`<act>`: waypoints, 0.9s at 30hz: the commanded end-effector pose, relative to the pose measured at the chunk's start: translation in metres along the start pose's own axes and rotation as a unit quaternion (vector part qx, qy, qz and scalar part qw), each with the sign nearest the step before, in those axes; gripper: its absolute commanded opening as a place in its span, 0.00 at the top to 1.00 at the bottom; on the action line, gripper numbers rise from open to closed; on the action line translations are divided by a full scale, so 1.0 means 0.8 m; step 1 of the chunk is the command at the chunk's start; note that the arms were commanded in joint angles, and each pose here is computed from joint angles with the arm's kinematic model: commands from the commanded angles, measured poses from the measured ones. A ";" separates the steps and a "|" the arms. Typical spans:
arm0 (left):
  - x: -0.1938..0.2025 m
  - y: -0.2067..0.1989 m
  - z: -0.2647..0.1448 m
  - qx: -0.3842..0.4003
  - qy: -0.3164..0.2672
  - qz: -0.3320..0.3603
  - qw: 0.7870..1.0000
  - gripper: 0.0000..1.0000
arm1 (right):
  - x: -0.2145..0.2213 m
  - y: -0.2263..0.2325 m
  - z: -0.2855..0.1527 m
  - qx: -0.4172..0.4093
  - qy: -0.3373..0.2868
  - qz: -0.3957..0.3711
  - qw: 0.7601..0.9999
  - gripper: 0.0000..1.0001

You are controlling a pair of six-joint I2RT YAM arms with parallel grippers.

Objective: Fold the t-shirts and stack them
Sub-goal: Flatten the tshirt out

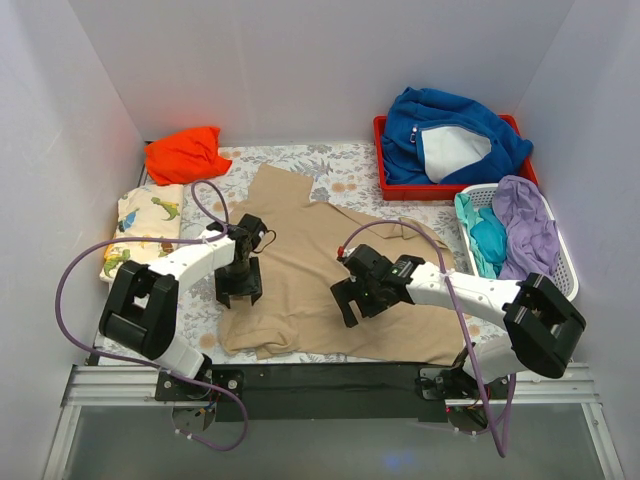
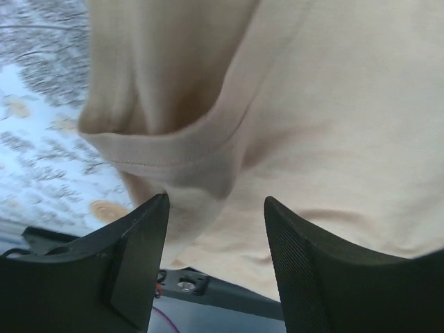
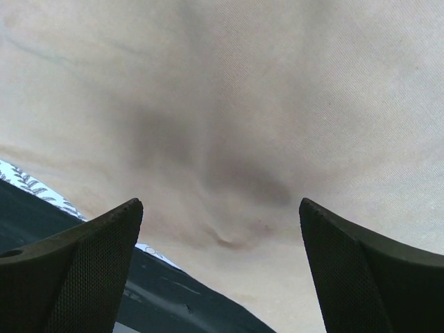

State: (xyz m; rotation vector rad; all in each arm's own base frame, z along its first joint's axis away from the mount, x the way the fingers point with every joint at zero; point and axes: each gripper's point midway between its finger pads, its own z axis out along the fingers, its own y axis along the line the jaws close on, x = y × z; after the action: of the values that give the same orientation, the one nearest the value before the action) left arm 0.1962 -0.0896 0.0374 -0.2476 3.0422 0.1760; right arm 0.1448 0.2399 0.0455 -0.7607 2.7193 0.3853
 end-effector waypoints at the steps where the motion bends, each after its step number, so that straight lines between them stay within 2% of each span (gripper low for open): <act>1: -0.011 0.042 -0.016 -0.086 -0.037 -0.022 0.995 0.44 | 0.004 -0.009 -0.003 0.010 -0.001 -0.002 1.000 0.02; 4: -0.017 0.064 -0.033 -0.128 -0.067 -0.057 0.988 0.40 | 0.006 -0.013 0.000 0.013 0.002 -0.003 1.000 0.02; 11: -0.028 0.089 -0.073 -0.135 -0.109 -0.123 0.977 0.37 | 0.005 -0.017 0.001 0.017 0.002 -0.008 1.000 0.02; 13: -0.051 0.076 -0.085 -0.103 -0.139 -0.115 0.978 0.37 | 0.002 -0.020 -0.003 0.023 -0.007 -0.004 1.000 0.01; 15: -0.068 0.043 -0.098 -0.028 -0.156 -0.101 0.982 0.38 | -0.008 -0.032 -0.008 0.044 -0.028 0.006 0.999 0.02; 17: -0.108 0.005 -0.118 0.052 -0.210 -0.084 0.973 0.37 | -0.030 -0.052 -0.020 0.070 -0.067 0.025 0.995 0.02; 18: -0.117 -0.018 -0.125 0.098 -0.213 -0.070 0.970 0.37 | -0.042 -0.059 -0.028 0.080 -0.084 0.033 0.993 0.02; 19: -0.143 -0.036 -0.137 0.130 -0.245 -0.066 0.958 0.36 | -0.055 -0.068 -0.039 0.086 -0.106 0.041 0.990 0.02; 20: -0.162 -0.046 -0.151 0.145 -0.268 -0.059 0.951 0.34 | -0.068 -0.091 -0.049 0.105 -0.124 0.061 0.985 0.02; 21: -0.177 -0.050 -0.155 0.151 -0.277 -0.060 0.947 0.24 | -0.082 -0.100 -0.059 0.110 -0.144 0.071 0.981 0.02; 23: -0.218 -0.061 -0.160 0.154 -0.289 -0.055 0.943 0.16 | -0.108 -0.129 -0.084 0.110 -0.190 0.101 0.970 0.02; 27: -0.289 -0.062 -0.132 0.193 -0.281 -0.055 0.939 0.15 | -0.138 -0.176 -0.112 0.117 -0.238 0.117 0.957 0.02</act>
State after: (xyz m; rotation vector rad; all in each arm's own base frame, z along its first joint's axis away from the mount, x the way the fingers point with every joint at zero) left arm 0.3774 -0.1204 0.1570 -0.3359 2.4837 -0.1962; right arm 0.2585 0.1527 0.1076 -0.2486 2.4761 0.2254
